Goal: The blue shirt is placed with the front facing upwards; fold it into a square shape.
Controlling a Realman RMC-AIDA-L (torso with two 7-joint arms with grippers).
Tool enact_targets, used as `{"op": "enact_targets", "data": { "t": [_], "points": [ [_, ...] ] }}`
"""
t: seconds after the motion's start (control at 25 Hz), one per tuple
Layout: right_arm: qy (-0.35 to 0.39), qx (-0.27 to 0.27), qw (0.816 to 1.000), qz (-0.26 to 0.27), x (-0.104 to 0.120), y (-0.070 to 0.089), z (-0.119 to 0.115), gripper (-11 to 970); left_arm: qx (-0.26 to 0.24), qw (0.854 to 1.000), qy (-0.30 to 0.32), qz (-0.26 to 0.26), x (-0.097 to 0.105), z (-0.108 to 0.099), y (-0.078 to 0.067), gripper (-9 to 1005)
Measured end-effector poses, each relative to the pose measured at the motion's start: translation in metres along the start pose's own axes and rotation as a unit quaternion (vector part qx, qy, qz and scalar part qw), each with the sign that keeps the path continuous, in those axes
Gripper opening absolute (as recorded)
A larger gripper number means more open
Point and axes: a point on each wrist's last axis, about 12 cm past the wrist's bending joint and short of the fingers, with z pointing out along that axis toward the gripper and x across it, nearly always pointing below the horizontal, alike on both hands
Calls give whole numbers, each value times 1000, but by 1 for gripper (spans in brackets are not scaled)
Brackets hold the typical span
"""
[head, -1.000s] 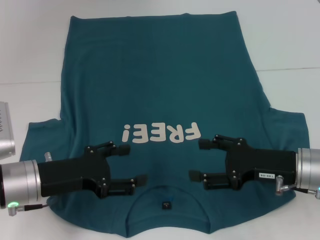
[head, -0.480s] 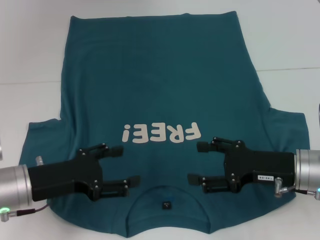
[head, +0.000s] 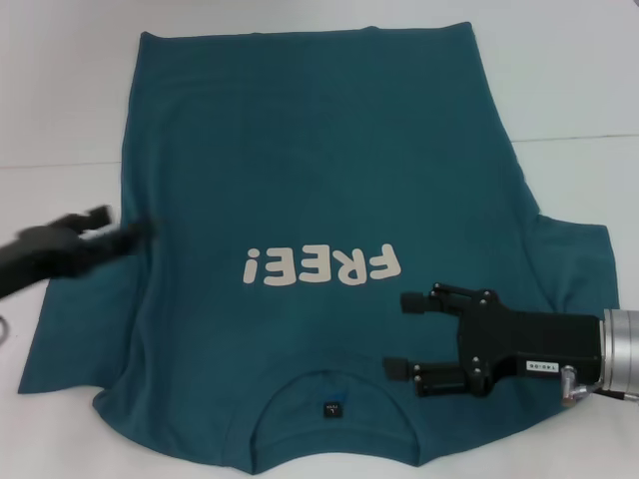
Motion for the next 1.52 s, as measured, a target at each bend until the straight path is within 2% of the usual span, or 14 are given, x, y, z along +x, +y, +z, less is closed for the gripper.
{"op": "enact_targets", "data": {
  "t": [0.24, 0.44, 0.76, 1.16, 1.52],
  "points": [
    [5, 5, 1000, -2, 1, -1, -1, 946, -95, 993, 22, -68, 2, -7, 24, 905],
    [4, 10, 1000, -1, 1, -2, -4, 946, -134, 987, 44, -73, 5, -7, 32, 904],
    [5, 14, 1000, -3, 1, -3, -4, 946, -182, 975, 67, -110, 9, -9, 43, 905],
    [5, 11, 1000, -1, -2, -5, -2, 947, -225, 965, 104, -86, 15, -9, 51, 904],
    [4, 11, 1000, -1, -5, -5, -3, 947, -229, 964, 122, -61, 22, 2, 51, 905]
  ]
}}
